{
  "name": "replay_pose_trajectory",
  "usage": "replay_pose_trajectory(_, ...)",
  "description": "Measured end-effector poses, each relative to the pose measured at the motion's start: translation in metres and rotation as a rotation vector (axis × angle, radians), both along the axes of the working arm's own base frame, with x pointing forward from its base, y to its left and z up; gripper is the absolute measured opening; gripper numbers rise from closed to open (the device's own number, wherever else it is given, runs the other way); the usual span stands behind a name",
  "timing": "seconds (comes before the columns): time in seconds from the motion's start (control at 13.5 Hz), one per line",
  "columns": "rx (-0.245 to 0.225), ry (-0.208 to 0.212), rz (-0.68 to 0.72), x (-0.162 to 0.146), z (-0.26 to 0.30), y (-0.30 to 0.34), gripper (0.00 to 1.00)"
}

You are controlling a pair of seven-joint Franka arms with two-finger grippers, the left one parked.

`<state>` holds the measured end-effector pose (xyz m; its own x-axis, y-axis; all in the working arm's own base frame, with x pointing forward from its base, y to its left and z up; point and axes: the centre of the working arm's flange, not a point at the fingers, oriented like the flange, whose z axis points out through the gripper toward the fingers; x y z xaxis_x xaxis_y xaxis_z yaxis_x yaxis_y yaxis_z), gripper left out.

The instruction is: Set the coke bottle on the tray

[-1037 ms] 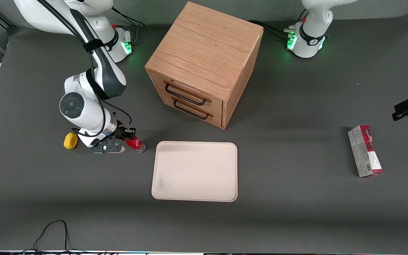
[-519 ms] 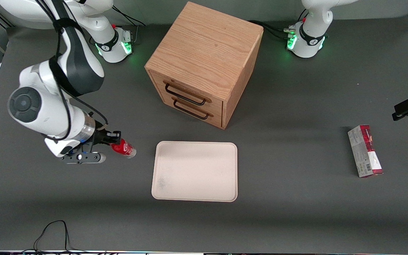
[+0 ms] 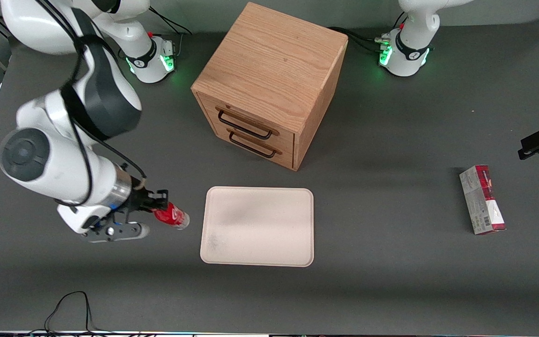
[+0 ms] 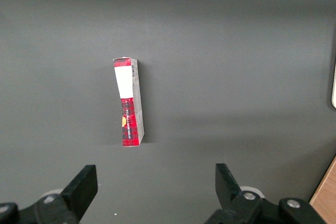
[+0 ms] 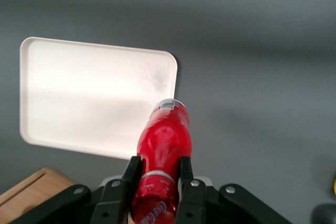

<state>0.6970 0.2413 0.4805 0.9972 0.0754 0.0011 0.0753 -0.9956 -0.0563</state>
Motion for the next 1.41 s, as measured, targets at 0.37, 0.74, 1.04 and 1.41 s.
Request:
replay_pose_trajectory(0.37, 0.016, -0.023, 0.061, 0.024, -0.127, 0.049, 0.34)
replay_pose_trajectory(0.74, 0.006, -0.011, 0.058, 0.027, -0.165, 0.055, 0.41)
replay_pose_trajectory(1.04, 0.013, -0.032, 0.003, 0.029, -0.155, 0.054, 0.85)
replay_pose_trajectory(1.41, -0.018, -0.033, -0.052, 0.013, -0.057, 0.003, 1.0)
